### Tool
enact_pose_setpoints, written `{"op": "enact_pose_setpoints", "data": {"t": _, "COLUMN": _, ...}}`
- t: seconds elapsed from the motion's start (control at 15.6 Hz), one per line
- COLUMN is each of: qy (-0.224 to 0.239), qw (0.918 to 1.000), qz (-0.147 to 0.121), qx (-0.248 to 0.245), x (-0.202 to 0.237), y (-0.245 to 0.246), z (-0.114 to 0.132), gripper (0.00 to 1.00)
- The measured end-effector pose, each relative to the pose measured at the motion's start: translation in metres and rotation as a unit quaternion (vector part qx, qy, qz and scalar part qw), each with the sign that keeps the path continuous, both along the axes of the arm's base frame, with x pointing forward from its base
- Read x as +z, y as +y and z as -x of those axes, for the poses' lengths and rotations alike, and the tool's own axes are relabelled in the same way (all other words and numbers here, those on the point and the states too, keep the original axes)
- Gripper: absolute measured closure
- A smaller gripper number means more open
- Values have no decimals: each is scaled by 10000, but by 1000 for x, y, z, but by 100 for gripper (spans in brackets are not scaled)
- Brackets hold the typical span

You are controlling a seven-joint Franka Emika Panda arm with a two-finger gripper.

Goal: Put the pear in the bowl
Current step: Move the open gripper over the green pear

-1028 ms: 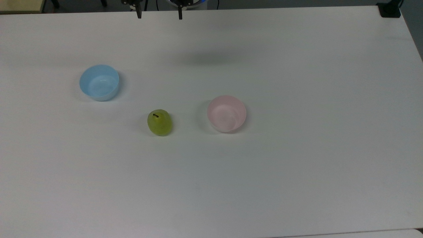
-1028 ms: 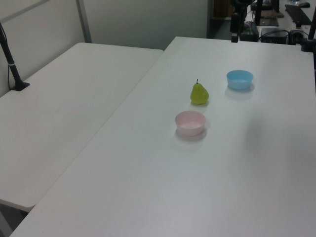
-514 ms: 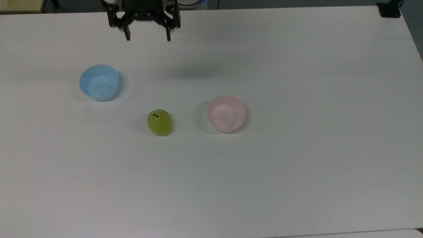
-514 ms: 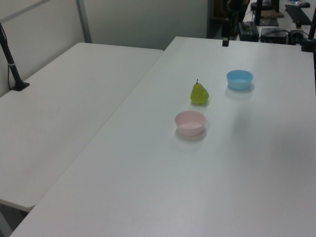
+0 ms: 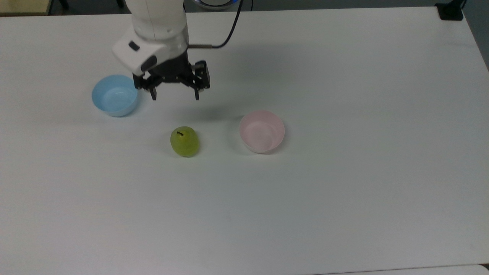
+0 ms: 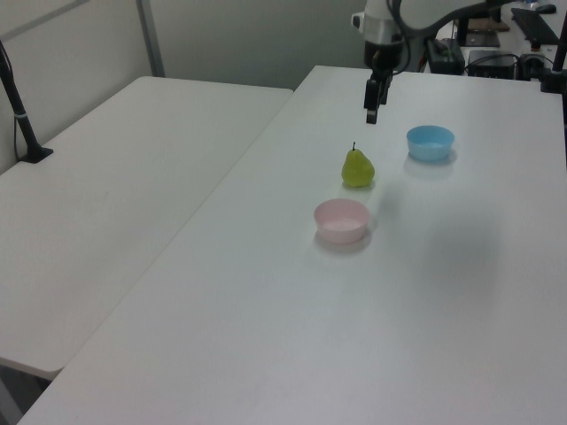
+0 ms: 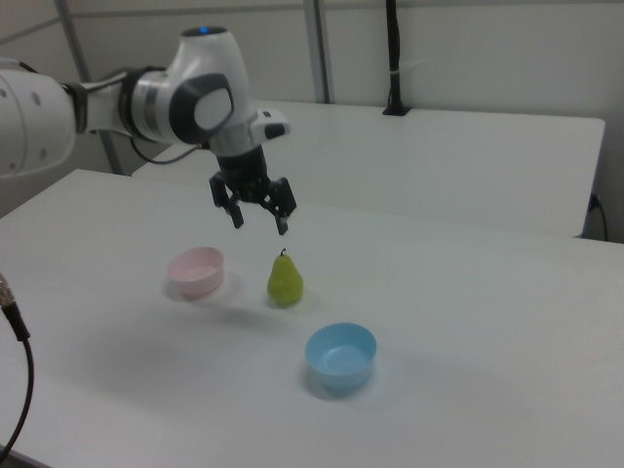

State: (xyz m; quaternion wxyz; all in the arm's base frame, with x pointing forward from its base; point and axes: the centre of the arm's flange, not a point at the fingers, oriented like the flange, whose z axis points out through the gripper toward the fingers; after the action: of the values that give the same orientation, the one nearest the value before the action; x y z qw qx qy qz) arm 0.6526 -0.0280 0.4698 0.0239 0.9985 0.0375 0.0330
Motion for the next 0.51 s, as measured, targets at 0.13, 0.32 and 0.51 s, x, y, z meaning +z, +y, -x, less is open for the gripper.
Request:
{"op": "enact_pose_setpoints", "data": {"t": 0.13, "qy": 46, "qw": 9998, "qz": 16, "qx": 183, "x": -24, "y": 0, "z": -9, "gripper": 0}}
{"op": "enact_pose_setpoints", "data": {"t": 0.32, "qy": 96, "qw": 9990, "qz": 138, "qx": 417, "x": -62, "y": -2, "z": -21, "gripper": 0}}
{"op": "enact_pose_setpoints", "data": {"t": 0.51, "qy": 119, "qw": 9982, "qz": 267, "qx": 518, "x": -88, "y": -3, "z": -28, "gripper": 0}}
